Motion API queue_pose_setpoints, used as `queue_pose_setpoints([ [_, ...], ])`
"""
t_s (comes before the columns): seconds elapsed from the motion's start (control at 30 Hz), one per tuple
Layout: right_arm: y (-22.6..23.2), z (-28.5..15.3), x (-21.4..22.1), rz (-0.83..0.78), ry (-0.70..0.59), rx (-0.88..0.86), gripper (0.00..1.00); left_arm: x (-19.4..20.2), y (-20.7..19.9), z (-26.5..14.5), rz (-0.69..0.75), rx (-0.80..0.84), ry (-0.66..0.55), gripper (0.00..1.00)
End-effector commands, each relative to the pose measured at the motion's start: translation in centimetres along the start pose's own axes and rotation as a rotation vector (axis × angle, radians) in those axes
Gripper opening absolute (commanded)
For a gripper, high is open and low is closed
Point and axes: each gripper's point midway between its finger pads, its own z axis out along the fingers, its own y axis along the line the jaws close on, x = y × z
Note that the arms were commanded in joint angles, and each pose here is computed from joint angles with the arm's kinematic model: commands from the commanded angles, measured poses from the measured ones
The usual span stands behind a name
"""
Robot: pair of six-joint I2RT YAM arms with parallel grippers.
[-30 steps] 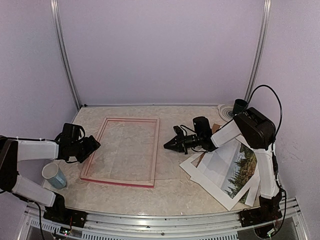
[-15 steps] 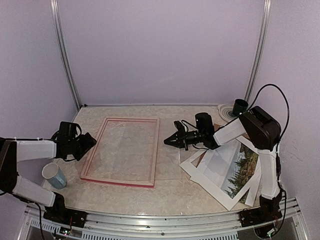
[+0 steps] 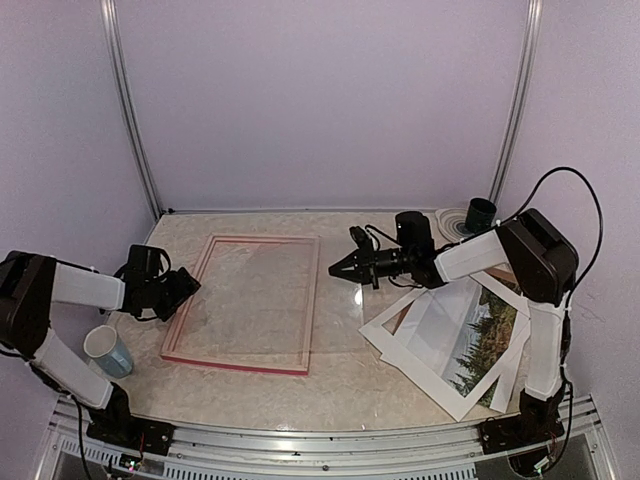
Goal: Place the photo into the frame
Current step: Pick up the glass panel from the frame body, then move the frame body to the center of the board.
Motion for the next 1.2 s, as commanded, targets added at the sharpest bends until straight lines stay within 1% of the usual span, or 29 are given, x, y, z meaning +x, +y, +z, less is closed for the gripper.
queue_pose_setpoints([
  [0.0, 4.9, -0.3, -0.9, -0.108, 0.004, -0.035, 0.00, 0.6, -1.5, 0.8, 0.023, 0.070, 0.018, 0.84],
  [0.1, 6.8, -0.8, -1.8, -0.148, -0.012, -0.035, 0.00, 1.6, -2.5, 0.9, 0.061, 0.083, 0.034, 0.80],
  [0.2, 8.9, -1.7, -3.0, -0.190, -0.041, -0.031, 0.00, 2.2, -3.0, 1.0, 0.101, 0.070, 0.035, 0.72],
  [0.3, 11.2, -2.9, -4.3, -0.240, -0.075, -0.032, 0.00, 2.9, -3.5, 1.3, 0.136, 0.055, 0.041, 0.70],
  [0.4, 12.7, -3.7, -5.2, -0.282, -0.096, -0.025, 0.00, 3.3, -3.7, 1.5, 0.158, 0.043, 0.044, 0.65],
  [0.43, 13.1, -3.8, -5.3, -0.287, -0.093, -0.028, 0.00, 3.5, -3.8, 1.5, 0.165, 0.039, 0.041, 0.63],
  [0.57, 15.3, -4.0, -5.6, -0.331, -0.078, -0.074, 0.00, 3.3, -3.7, 1.6, 0.190, 0.016, 0.021, 0.45],
  [0.77, 18.8, -4.6, -5.8, -0.406, -0.080, -0.118, 0.00, 4.2, -3.9, 1.6, 0.274, -0.027, 0.020, 0.31],
  [0.83, 19.3, -4.7, -5.7, -0.416, -0.077, -0.125, 0.00, 4.5, -3.8, 1.6, 0.303, -0.048, 0.019, 0.28],
  [0.9, 19.2, -4.9, -5.4, -0.414, -0.076, -0.126, 0.00, 5.0, -3.7, 1.5, 0.321, -0.058, 0.025, 0.23],
  [1.0, 18.9, -5.0, -5.0, -0.406, -0.074, -0.127, 0.00, 5.2, -3.2, 1.4, 0.339, -0.081, 0.024, 0.18],
  [1.1, 18.4, -5.0, -4.7, -0.400, -0.074, -0.125, 0.00, 5.0, -2.9, 1.0, 0.356, -0.103, 0.011, 0.17],
  [1.17, 18.1, -5.0, -4.6, -0.395, -0.073, -0.126, 0.00, 4.9, -2.8, 0.9, 0.370, -0.111, 0.006, 0.18],
])
